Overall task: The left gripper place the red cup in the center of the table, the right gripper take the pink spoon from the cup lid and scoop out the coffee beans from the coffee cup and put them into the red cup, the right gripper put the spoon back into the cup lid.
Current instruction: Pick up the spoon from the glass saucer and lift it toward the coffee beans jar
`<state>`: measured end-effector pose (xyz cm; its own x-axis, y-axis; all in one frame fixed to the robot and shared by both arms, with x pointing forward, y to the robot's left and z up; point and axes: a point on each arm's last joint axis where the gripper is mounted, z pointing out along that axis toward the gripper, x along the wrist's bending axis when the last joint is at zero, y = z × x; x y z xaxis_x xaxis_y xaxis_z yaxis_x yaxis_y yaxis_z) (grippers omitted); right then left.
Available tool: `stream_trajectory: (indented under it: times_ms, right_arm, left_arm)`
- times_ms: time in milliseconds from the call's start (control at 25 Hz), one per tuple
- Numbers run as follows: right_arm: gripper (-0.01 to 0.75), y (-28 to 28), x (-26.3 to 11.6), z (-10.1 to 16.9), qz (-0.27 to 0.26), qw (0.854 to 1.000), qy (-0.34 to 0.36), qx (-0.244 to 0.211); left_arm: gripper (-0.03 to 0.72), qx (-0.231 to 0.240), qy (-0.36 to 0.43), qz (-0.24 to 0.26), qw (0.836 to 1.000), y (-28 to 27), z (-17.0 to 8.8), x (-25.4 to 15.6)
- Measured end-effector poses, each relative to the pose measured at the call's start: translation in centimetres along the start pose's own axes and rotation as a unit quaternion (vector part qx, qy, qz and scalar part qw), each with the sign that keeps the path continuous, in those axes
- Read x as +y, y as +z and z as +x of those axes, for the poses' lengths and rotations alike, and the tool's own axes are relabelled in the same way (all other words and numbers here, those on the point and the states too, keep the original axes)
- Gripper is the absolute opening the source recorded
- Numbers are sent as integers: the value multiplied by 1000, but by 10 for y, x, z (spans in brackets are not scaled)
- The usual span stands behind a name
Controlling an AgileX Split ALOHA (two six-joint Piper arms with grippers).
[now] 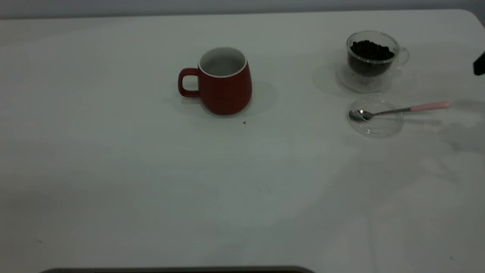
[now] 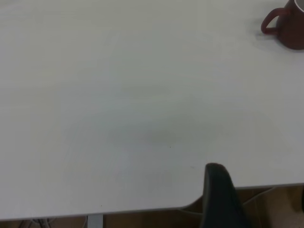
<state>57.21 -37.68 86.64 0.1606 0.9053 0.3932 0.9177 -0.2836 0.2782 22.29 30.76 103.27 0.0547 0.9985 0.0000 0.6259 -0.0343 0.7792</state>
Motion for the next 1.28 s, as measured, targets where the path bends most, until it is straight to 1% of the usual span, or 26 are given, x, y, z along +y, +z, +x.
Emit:
stream_trajectory:
  times_ms: [200,360,560,760,1040,1280]
  right_arm:
    - [533,13,10,-35,-18,995,41,92]
    - [533,29,9,-53,-30,989,51,135]
    - [533,54,6,-66,-15,985,64,156]
    - [533,76,4,-74,2,980,72,183]
    - [533,86,-2,-72,17,974,68,214]
    - [531,92,-3,-67,23,974,63,218]
  left_arm:
    - [463,0,0,0,1000,0,0,0]
    - [463,0,0,0,1000,0,0,0]
    - [463,0,0,0,1000,0,0,0]
    - [463,0,0,0,1000,0,0,0]
    - [463,0,0,0,1000,0,0,0]
    - [463,0,0,0,1000,0,0,0]
